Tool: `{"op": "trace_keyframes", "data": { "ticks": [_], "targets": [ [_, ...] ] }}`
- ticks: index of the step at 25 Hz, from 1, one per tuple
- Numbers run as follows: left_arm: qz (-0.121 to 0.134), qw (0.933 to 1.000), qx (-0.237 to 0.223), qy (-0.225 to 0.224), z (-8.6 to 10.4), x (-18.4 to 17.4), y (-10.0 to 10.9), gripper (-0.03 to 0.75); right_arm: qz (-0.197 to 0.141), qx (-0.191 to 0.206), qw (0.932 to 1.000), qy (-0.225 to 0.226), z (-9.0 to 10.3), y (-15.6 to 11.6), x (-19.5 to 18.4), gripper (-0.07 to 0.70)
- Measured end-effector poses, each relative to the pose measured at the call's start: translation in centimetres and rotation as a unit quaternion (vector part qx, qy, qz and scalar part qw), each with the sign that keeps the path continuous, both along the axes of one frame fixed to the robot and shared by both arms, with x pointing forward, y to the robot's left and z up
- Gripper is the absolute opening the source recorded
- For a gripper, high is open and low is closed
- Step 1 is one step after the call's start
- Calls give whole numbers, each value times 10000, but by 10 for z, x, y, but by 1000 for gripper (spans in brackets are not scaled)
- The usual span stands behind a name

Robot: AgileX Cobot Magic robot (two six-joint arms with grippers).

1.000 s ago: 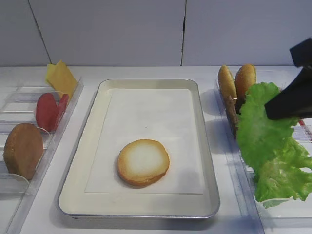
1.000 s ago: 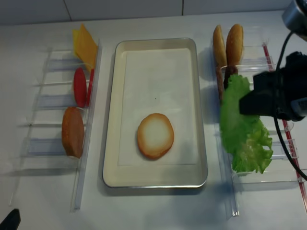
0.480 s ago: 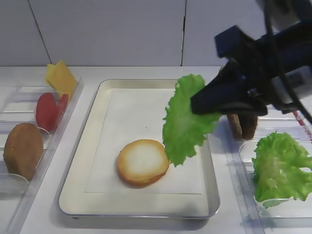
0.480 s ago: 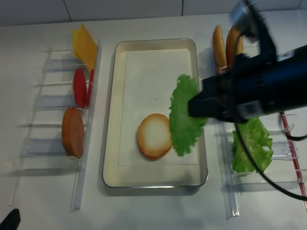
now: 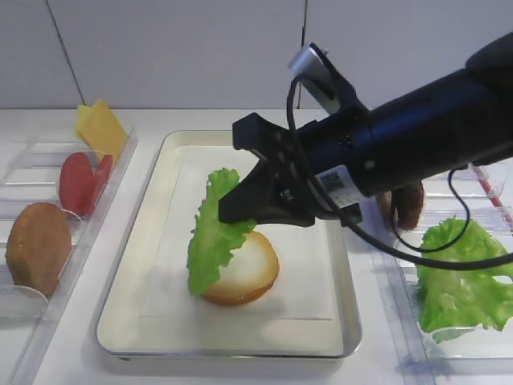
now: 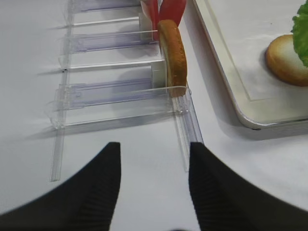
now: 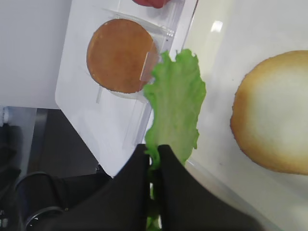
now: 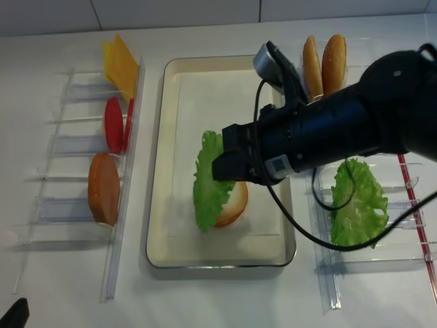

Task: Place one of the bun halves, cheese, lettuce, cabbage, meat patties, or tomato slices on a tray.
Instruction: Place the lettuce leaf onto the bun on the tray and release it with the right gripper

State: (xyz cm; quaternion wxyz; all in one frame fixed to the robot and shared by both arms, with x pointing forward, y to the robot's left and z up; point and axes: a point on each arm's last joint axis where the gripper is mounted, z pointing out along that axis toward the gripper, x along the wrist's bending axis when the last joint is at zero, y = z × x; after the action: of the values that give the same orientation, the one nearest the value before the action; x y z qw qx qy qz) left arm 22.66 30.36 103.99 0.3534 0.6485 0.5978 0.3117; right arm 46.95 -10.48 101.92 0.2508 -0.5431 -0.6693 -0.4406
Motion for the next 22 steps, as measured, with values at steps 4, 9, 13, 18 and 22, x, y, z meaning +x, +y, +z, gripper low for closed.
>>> {"op": "trace_keyframes", "data": {
  "ticks": [4, 9, 13, 18, 22],
  "targets": [
    [0, 10000, 0, 0, 0, 0, 0, 305, 26, 90, 9999, 36, -11, 5, 6, 61],
    [0, 10000, 0, 0, 0, 0, 0, 305, -57, 33, 9999, 107, -27, 8, 15, 61],
    [0, 10000, 0, 0, 0, 0, 0, 305, -136, -33, 9999, 44, -31, 11, 23, 61],
    [0, 10000, 0, 0, 0, 0, 0, 305, -106, -278, 9995, -54, -38, 12, 30, 61],
    [0, 10000, 0, 0, 0, 0, 0, 305, -52, -605, 9981, -60, -45, 10, 30, 61]
  ]
}}
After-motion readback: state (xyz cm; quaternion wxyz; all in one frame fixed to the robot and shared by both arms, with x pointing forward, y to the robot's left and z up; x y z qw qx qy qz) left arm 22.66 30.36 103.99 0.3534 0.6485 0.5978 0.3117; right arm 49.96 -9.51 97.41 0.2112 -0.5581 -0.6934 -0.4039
